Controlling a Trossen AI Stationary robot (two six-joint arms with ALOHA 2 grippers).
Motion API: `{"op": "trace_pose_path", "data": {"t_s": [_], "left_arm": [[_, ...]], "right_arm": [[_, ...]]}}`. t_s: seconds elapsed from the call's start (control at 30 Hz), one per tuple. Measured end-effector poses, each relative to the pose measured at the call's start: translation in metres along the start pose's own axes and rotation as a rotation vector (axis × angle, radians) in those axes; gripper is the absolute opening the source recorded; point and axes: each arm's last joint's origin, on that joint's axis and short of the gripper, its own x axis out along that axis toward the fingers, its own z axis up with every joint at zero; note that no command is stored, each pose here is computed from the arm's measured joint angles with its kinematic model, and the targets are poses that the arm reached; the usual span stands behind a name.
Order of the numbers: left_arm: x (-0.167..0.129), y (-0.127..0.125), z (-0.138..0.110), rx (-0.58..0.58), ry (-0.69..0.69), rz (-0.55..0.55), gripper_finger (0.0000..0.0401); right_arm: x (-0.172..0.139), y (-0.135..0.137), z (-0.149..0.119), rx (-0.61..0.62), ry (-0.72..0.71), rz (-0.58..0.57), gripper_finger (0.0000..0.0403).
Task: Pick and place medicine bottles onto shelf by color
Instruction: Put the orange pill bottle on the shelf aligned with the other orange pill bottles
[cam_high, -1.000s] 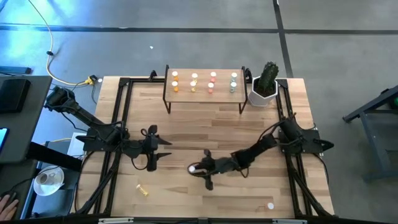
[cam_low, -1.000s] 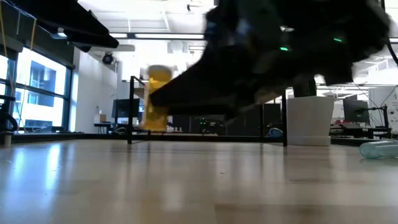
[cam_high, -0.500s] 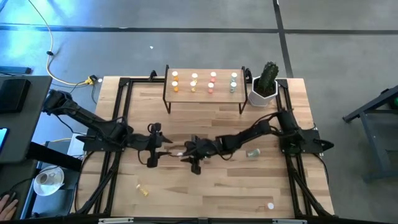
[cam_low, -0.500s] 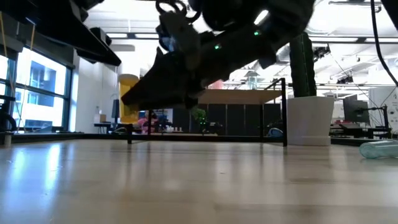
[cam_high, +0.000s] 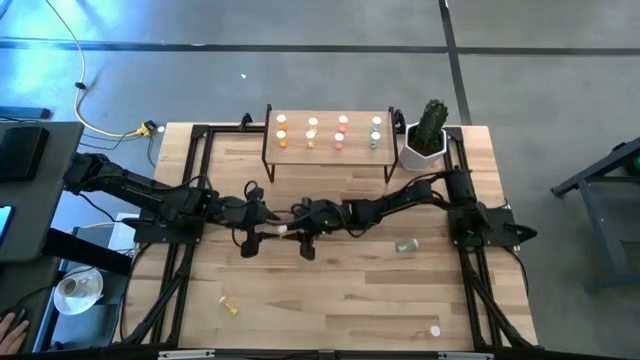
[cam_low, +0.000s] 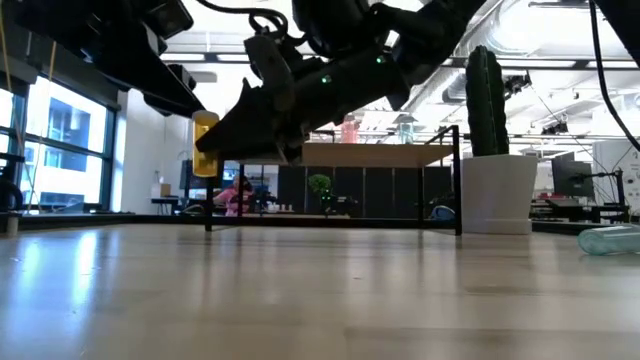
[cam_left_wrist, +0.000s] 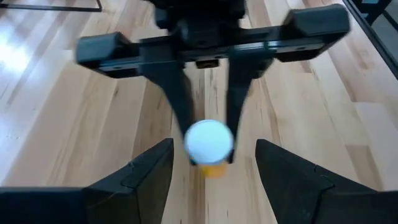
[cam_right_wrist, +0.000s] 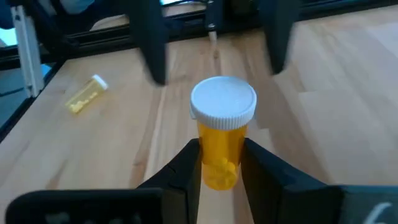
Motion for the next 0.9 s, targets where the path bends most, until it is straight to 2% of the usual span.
{"op": "trace_pose_path", "data": {"t_s": [0.37,0.67,0.9], "left_arm": [[0.002,0.019,0.002,-0.048,-0.001,0.064,0.0216],[0.002,0.033,0.003,-0.081,0.004,0.037,0.0216],[0.002,0.040,0.003,-0.084,0.003,0.061,0.0216]], "right_arm": [[-0.001,-0.019,0.007,-0.041,-0.016,-0.010,0.0085],[-0.003,-0.031,0.011,-0.034,-0.047,-0.031,0.0085],[-0.004,-0.036,0.013,-0.030,-0.061,-0.040,0.0085]]}}
